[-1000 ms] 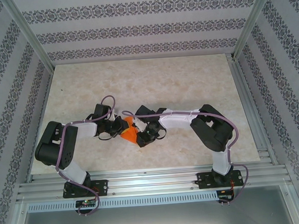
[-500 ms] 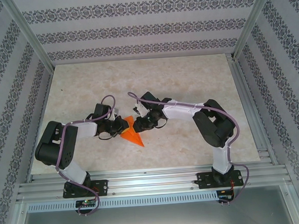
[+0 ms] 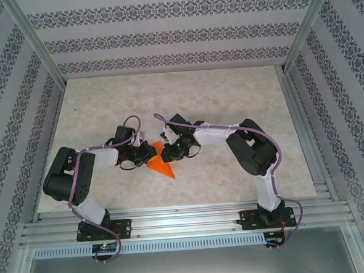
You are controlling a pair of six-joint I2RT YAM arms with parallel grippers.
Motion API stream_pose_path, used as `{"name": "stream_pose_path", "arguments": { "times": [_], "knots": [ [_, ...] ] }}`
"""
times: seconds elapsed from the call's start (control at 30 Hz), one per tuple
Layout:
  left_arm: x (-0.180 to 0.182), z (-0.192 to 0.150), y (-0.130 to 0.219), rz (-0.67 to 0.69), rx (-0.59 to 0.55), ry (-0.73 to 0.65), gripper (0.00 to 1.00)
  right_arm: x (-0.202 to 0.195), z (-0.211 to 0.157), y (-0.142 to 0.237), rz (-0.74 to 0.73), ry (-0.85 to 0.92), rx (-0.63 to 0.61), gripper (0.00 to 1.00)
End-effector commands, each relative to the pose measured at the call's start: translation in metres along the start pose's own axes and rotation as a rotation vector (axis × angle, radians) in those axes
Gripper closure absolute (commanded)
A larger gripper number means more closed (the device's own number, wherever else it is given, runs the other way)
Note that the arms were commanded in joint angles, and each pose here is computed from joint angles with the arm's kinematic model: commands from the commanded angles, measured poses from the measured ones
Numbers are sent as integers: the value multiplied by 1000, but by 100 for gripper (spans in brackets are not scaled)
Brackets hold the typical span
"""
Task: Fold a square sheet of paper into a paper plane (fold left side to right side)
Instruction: Fourth fold the wing at the center of the table.
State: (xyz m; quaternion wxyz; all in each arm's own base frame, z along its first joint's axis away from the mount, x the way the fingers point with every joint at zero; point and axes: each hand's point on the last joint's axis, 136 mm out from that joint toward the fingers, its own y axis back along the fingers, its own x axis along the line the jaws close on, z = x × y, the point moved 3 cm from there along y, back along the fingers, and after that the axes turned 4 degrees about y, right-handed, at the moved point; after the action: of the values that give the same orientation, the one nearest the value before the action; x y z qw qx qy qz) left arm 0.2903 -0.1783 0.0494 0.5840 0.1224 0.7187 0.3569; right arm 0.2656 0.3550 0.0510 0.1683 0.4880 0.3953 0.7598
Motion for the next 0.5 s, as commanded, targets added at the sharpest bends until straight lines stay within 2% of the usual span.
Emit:
{"name": "stream_pose_path", "arguments": {
  "times": [0.0, 0.13, 0.47],
  "knots": [
    [-1, 1, -4, 21, 3, -29, 91, 3, 11, 1, 22, 14, -27, 85],
    [-1, 2, -5, 22, 3, -29, 91, -5, 10, 0, -8, 9, -17, 90],
    [1, 3, -7, 27, 5, -27, 91, -19, 7, -6, -54, -6, 6, 91]
  ]
}}
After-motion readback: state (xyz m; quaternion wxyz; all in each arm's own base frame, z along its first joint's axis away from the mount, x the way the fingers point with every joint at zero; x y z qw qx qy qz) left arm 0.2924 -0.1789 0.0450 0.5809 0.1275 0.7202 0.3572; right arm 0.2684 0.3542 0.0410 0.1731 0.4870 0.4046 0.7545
